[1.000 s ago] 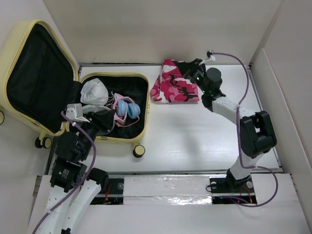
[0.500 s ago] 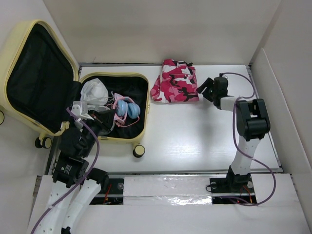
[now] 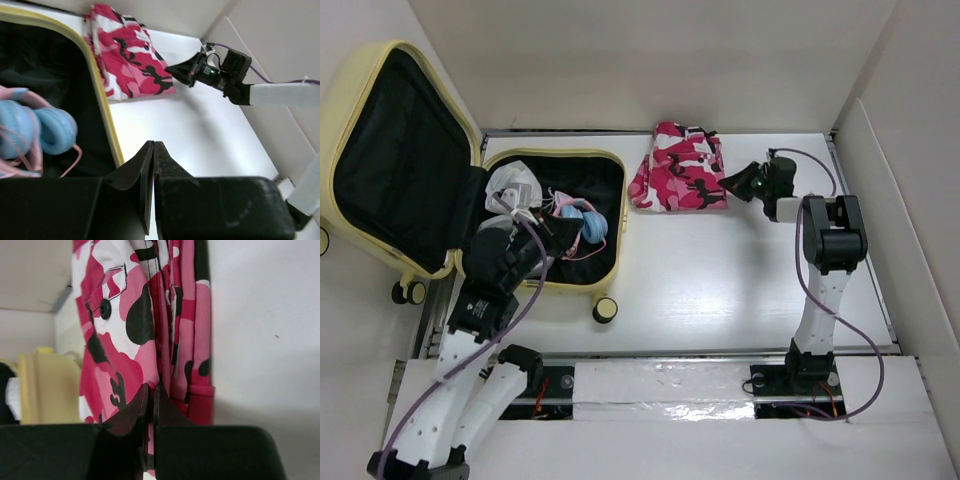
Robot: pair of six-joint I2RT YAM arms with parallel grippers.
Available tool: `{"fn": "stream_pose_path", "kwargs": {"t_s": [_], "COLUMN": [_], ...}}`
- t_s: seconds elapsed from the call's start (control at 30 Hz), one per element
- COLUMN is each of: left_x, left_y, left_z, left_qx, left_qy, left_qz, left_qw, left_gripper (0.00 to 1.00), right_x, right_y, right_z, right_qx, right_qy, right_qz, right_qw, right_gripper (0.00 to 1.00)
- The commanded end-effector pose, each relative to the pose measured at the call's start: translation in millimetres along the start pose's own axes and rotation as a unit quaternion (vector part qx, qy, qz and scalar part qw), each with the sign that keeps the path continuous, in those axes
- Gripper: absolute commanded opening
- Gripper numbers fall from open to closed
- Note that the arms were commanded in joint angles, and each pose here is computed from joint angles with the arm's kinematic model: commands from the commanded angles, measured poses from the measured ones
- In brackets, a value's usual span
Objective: Pack the luggage
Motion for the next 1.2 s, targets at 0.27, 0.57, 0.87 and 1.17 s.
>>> {"fn": "stream_pose_path", "kwargs": {"t_s": [0.27, 0.57, 0.87, 1.17], "left_x": [83, 142, 157, 168], "left_y": [-77, -112, -72, -35], "left_z": [-45, -126, -158, -202], "left_qx": [-0.086, -0.021, -0.064, -0.120], "left_qy": [0.070, 0.124, 0.108, 0.128], "left_qz": [-0.124, 0.001, 0.107, 0.210], "left_qw": [0.986, 0.992, 0.986, 0.962], "left_gripper": [0.00, 0.41, 0.80, 0.77], "right_x": [-104, -148, -180, -249], "right_y": [-3, 41, 35, 101], "right_z": [-8, -118, -95, -40], "right_qx": [0.062, 0.124, 0.074, -0.100], "right_qy": [-0.107, -0.116, -0.186, -0.289], "right_qz": [0.039, 0.074, 0.022, -0.022], "right_qw": [0.992, 0.983, 0.979, 0.952], "right_gripper": [0.00, 0.00, 0.62, 0.40]}}
Point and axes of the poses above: each gripper's point midway between its finger pads, its own x axis out along the fingers, its own y axis along the line the jaws close on, z = x × y, the point moved 3 cm from there along -x, back along the fingers, and after that the axes turned 1 degree about -x, right-handed, at the moved point
